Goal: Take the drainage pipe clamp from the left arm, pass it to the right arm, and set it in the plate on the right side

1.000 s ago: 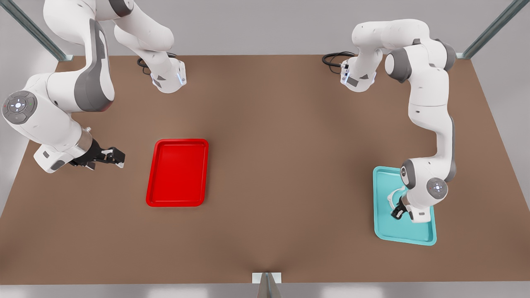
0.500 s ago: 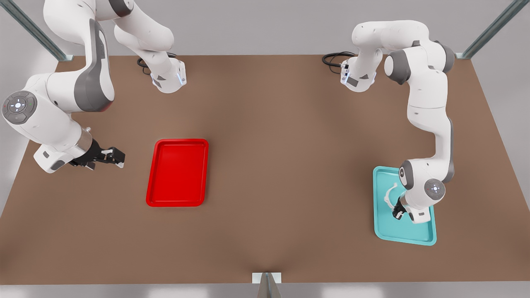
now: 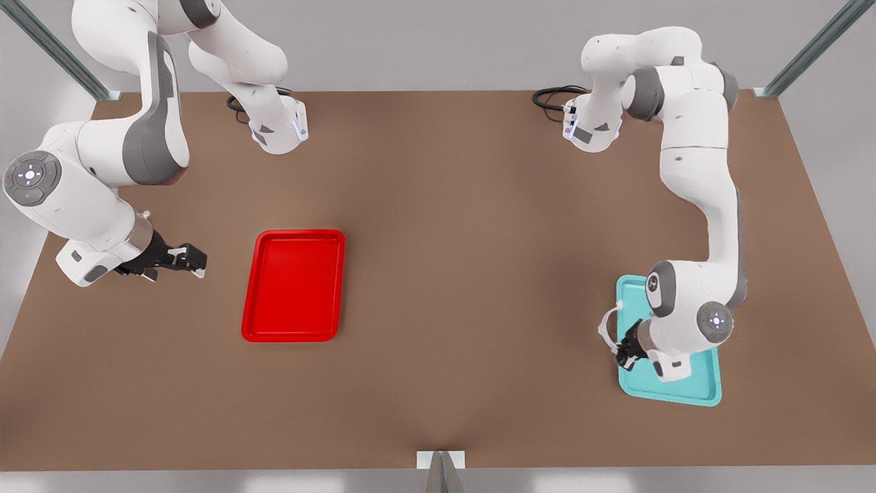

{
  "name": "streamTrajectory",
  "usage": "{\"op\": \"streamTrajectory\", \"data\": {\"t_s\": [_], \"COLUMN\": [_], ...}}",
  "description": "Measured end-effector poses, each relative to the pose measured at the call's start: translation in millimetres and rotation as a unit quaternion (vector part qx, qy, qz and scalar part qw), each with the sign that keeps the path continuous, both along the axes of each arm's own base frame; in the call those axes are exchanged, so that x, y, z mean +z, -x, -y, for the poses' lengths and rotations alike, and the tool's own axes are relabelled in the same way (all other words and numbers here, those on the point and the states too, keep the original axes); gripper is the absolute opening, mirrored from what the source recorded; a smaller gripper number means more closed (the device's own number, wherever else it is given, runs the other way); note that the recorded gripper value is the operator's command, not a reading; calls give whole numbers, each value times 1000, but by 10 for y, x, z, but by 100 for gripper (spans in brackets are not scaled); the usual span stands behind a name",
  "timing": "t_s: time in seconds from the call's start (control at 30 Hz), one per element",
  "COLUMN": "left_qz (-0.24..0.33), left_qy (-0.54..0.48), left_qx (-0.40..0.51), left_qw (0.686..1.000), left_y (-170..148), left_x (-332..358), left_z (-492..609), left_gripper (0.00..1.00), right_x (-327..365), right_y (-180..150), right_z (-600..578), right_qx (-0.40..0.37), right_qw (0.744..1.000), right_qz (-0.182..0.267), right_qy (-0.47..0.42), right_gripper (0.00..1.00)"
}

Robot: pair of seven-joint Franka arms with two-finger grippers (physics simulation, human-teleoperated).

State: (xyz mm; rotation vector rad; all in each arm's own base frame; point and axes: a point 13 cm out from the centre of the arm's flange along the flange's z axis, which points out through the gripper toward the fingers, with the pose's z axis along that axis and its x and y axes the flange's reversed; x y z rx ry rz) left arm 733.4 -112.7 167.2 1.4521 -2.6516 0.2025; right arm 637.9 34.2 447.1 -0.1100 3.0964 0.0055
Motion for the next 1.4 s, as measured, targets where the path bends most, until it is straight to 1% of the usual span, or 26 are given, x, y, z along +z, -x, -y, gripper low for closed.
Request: {"op": "streamTrajectory", "data": {"t_s": [0.1, 0.2, 0.3, 0.43, 0.57, 0.67, 0.87, 1.0, 1.3, 1.33, 1.37, 1.4], "left_qz": [-27, -42, -41, -27, -26, -36, -72, -87, -112, -114, -116, -118], "left_qy": [71, 91, 99, 110, 141, 160, 185, 189, 193, 192, 192, 192], "left_qx": [21, 58, 115, 214, 318, 384, 462, 500, 560, 564, 568, 572], "left_qw": [997, 993, 988, 970, 937, 909, 864, 840, 798, 795, 791, 788], "left_y": [208, 459, 630, 709, 708, 681, 757, 761, 731, 730, 733, 735], "left_x": [298, 382, 440, 518, 614, 648, 705, 718, 746, 748, 748, 749], "left_z": [1180, 2135, 2820, 3386, 3767, 3899, 4136, 4171, 4162, 4162, 4167, 4170], "left_gripper": [21, 21, 21, 21, 21, 21, 21, 21, 21, 21, 21, 21], "right_x": [-5, -110, -371, -631, -887, -1101, -1412, -1462, -1831, -1854, -1861, -1866], "right_y": [4, 1, -40, -32, 63, 73, -123, -130, 104, 121, 120, 106], "right_z": [-22, -204, -696, -1577, -2435, -2899, -3612, -3870, -3907, -3923, -3939, -3949], "right_qx": [1, 14, 43, 88, 119, 123, 111, 101, 81, 81, 82, 83], "right_qw": [1000, 1000, 999, 996, 992, 991, 990, 989, 993, 993, 993, 993], "right_qz": [-1, -8, -18, -12, -2, 7, 37, 51, 22, 21, 24, 30], "right_qy": [0, -3, -10, -19, -29, -42, -81, -97, -79, -77, -76, -73], "right_gripper": [100, 100, 100, 100, 100, 100, 100, 100, 99, 93, 80, 65]}}
